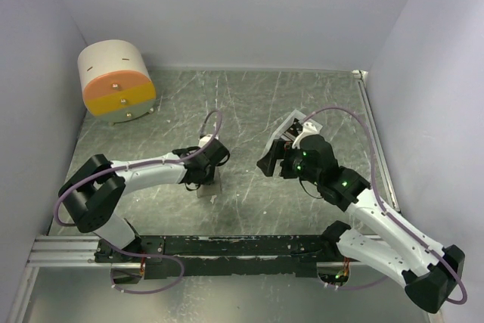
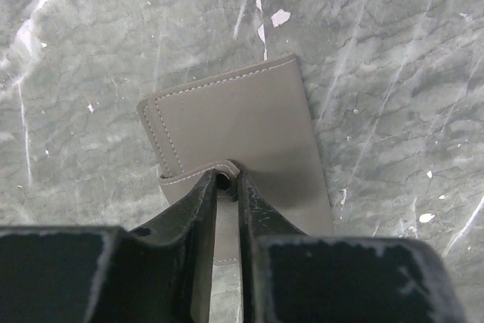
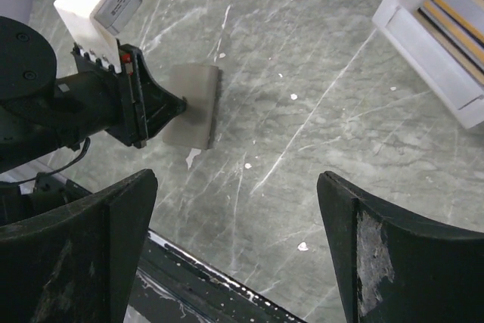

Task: Put the credit cards into the card holder
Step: Open the card holder at the center of the board.

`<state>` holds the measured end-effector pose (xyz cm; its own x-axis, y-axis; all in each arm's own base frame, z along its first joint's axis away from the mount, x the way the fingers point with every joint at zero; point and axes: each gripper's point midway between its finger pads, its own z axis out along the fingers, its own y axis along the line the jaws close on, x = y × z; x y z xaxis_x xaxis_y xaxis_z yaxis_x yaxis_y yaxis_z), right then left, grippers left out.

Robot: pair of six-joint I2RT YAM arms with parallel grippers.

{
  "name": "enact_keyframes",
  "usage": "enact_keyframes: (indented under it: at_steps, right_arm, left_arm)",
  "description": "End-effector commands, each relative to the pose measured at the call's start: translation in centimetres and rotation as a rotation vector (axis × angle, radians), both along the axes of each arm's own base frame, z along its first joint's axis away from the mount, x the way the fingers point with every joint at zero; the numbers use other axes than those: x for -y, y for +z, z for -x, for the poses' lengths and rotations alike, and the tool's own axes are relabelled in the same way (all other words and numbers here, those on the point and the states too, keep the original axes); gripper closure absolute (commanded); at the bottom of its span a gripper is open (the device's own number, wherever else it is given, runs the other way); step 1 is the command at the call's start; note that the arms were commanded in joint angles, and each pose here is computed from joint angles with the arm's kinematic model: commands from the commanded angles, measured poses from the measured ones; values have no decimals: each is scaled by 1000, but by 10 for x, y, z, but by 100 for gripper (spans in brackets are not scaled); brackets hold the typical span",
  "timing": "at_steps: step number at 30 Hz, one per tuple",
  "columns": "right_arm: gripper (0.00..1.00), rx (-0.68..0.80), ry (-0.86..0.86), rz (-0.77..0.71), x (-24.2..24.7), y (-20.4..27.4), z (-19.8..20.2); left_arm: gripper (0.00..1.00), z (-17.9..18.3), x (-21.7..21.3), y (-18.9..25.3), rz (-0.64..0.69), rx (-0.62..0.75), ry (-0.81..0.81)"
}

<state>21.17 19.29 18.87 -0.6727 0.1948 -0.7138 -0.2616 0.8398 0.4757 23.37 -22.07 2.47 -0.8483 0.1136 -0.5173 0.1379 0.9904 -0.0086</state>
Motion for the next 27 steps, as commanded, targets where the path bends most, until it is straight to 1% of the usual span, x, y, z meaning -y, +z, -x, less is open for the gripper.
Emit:
enact_keyframes:
  at_steps: [1, 4, 6, 12, 17, 21, 24, 27]
  right_arm:
    - [12, 25, 59, -86, -17, 9, 1]
    - [15, 9, 69, -132, -24, 8, 2]
    - [17, -22, 62, -159, -29, 4, 1]
    - [24, -130, 85, -207, -50, -20, 1]
    - [32, -127, 78, -171, -51, -31, -1]
    - [34, -152, 103, -124, -55, -45, 4]
    - [34, -156, 168, -55, -60, -58, 9]
    - [34, -162, 204, 37, -60, -72, 8]
  left_arm:
    - [82, 14, -6, -19, -46, -30, -15]
    - [89, 18, -1, -13, -51, -22, -24]
    - [93, 19, 5, -7, -28, -16, -34]
    - [93, 27, 24, 15, 139, -7, -39]
    - [93, 29, 36, 52, 320, 60, -33]
    - [93, 29, 48, 84, 498, 127, -25]
    - [93, 28, 51, 101, 552, 156, -23]
    - [93, 28, 53, 108, 562, 163, -34]
